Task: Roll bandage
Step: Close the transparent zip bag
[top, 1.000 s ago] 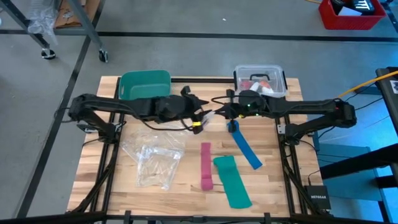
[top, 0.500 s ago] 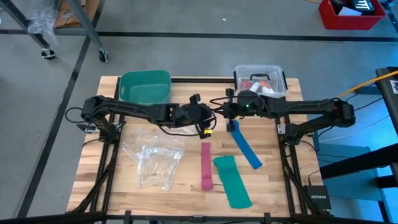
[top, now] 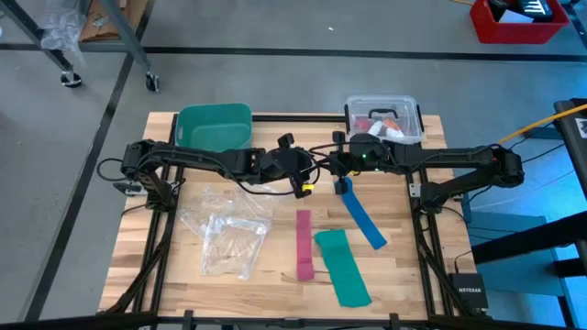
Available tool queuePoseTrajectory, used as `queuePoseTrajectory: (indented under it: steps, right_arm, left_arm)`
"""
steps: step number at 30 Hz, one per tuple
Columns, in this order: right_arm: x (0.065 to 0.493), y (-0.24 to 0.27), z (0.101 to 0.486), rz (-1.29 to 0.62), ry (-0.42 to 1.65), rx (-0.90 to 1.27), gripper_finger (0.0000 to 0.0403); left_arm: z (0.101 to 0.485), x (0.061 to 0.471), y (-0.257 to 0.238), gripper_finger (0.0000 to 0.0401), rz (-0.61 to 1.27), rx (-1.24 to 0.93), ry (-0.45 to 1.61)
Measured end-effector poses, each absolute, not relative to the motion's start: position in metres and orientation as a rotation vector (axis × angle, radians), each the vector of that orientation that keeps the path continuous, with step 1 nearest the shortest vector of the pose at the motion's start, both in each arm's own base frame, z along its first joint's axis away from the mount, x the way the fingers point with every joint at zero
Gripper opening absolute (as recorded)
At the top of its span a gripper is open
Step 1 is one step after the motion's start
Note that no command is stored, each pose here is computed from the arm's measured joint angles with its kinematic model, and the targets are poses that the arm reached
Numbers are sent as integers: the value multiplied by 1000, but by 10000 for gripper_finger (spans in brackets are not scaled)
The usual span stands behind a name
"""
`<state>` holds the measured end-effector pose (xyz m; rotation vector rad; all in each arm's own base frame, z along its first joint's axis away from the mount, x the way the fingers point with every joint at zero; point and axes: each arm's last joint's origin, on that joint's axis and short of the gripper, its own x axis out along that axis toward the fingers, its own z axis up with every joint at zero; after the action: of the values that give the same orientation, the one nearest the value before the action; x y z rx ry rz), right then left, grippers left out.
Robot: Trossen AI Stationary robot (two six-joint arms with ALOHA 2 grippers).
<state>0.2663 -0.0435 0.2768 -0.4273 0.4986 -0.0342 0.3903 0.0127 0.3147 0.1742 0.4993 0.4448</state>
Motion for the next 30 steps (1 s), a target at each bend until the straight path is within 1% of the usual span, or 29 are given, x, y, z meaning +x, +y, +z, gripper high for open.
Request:
queuePoseTrajectory:
  steps: [7,13,20,27,30]
  right_arm:
    - [266,-43,277,-28,497,-426,1]
    - [267,-42,277,6,483,-416,1]
    - [266,-42,279,25,486,-381,1]
    - [266,-42,295,41,525,-376,1]
    - [264,-42,301,38,566,-374,1]
  left_arm:
    - [312,389,11,85,401,164,527]
    - [312,389,13,55,401,167,528]
    - [311,388,13,29,394,172,548]
    - [312,387,13,25,388,199,552]
    - [312,388,13,14,388,200,553]
